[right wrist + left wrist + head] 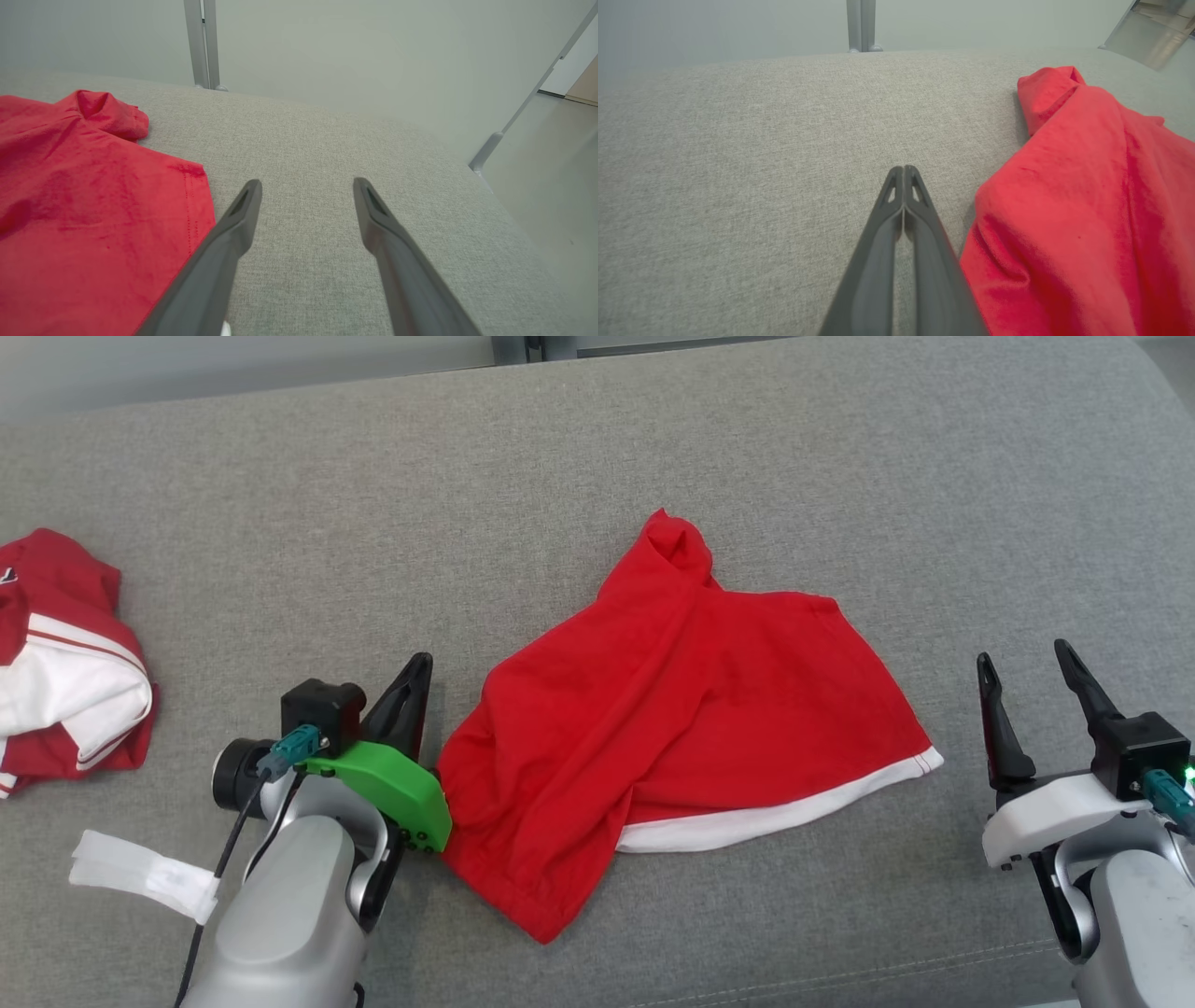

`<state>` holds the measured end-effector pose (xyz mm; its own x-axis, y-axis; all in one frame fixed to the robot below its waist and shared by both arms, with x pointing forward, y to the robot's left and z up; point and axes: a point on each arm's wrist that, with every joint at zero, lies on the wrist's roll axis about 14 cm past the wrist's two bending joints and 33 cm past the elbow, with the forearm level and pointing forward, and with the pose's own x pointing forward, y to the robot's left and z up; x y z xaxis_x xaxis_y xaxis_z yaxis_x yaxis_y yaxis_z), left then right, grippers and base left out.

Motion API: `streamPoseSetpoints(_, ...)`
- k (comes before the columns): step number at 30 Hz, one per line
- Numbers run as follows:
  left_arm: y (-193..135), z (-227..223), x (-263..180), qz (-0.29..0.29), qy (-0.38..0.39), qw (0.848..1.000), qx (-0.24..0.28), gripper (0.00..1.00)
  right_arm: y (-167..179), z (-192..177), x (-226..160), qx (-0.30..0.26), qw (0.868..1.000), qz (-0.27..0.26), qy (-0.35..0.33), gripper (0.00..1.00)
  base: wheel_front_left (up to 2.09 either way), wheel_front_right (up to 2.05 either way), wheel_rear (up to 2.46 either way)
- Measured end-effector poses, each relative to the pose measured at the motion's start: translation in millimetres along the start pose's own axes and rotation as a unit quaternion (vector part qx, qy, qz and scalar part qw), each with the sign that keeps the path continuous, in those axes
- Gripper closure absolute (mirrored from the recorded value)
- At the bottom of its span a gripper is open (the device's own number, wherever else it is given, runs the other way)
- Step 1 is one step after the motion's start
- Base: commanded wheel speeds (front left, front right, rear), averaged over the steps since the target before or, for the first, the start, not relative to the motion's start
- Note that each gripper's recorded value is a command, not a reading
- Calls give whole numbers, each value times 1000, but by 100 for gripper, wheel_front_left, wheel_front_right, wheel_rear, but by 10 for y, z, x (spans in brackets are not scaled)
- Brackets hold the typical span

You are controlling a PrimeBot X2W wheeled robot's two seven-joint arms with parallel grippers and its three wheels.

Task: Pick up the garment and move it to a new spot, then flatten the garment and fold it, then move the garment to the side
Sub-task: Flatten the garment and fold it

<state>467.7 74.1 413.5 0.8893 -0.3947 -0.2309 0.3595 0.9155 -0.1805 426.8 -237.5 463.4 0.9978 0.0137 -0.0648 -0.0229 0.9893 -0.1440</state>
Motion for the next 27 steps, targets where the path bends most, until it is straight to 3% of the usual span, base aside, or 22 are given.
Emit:
streamPoseSetpoints(3,13,47,-42,9,-12,1000,-12,100,15,-14,-5,4,1000,0,2,0,0,0,0)
streamPoseSetpoints(4,13,47,-42,9,-12,1000,-12,46,15,-14,-5,4,1000,0,2,0,0,0,0)
streamPoseSetpoints(5,25,76,-58,13,-17,1000,-14,0,33,-6,1,5,1000,1,1,0,0,0,0)
streamPoseSetpoints(14,-198,-49,-292,-1,-7,999,-44,0,209,153,39,14,999,21,-21,0,0,0,0)
streamPoseSetpoints(22,-197,-322,-418,1,37,998,-48,0,279,191,31,18,999,29,-26,0,0,0,0)
streamPoseSetpoints(23,-194,-357,-416,2,43,998,-51,8,268,180,28,19,999,27,-25,0,0,0,0)
streamPoseSetpoints(24,-205,-414,-421,0,52,997,-49,60,253,166,24,20,999,25,-23,0,0,0,0)
streamPoseSetpoints(25,-233,-465,-422,-4,60,997,-50,100,242,155,20,19,999,24,-22,0,0,0,0)
streamPoseSetpoints(27,-274,-529,-409,-10,70,996,-55,100,219,136,10,19,999,21,-19,0,0,0,0)
